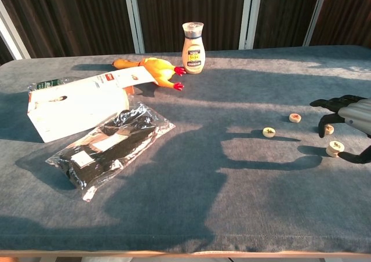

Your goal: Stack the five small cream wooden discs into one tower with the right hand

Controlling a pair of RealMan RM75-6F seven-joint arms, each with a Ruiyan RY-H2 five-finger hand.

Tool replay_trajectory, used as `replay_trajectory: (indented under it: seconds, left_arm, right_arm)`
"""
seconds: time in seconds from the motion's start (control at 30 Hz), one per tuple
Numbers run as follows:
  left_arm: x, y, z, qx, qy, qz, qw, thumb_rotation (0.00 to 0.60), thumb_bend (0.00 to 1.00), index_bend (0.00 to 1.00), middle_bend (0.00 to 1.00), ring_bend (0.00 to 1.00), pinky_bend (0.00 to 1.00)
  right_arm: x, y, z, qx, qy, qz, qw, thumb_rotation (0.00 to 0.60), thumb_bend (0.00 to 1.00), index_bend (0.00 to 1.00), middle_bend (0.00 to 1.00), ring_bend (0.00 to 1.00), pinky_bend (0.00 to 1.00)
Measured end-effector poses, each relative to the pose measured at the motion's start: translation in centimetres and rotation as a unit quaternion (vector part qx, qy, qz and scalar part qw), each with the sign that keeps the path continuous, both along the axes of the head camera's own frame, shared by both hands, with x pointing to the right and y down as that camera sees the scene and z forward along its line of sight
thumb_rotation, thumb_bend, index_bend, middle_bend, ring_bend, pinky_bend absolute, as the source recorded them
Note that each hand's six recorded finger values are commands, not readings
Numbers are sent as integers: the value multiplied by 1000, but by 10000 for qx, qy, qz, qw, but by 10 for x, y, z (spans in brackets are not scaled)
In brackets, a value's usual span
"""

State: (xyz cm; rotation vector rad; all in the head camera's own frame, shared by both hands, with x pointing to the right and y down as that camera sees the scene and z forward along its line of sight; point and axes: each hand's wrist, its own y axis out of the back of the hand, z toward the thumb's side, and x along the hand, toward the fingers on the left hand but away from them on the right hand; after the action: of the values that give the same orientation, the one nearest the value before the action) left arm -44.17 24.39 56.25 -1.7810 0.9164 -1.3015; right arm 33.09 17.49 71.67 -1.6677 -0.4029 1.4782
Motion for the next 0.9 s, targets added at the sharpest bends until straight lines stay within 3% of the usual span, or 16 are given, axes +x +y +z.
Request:
replay_trajectory:
  seconds: [0.2, 0.53, 0.9]
  left_arm:
    - [-1, 0, 0, 3, 3, -15, 10000, 600, 477, 0, 0, 0, 25]
    - [1, 0, 1, -9, -16, -4, 10000, 600, 477, 0, 0, 0, 25]
    - [-1, -2, 4, -29, -66, -36, 10000, 600, 477, 0, 0, 0, 25]
  right_arm:
    - [10, -9, -4, 100, 38, 214, 9997, 600, 466, 457, 27, 0, 0]
    - [29, -46, 7, 125, 284, 611, 9977, 600, 466, 472, 28, 0, 0]
    - [22, -58, 26, 25, 423, 587, 9974, 600, 465, 486, 28, 0, 0]
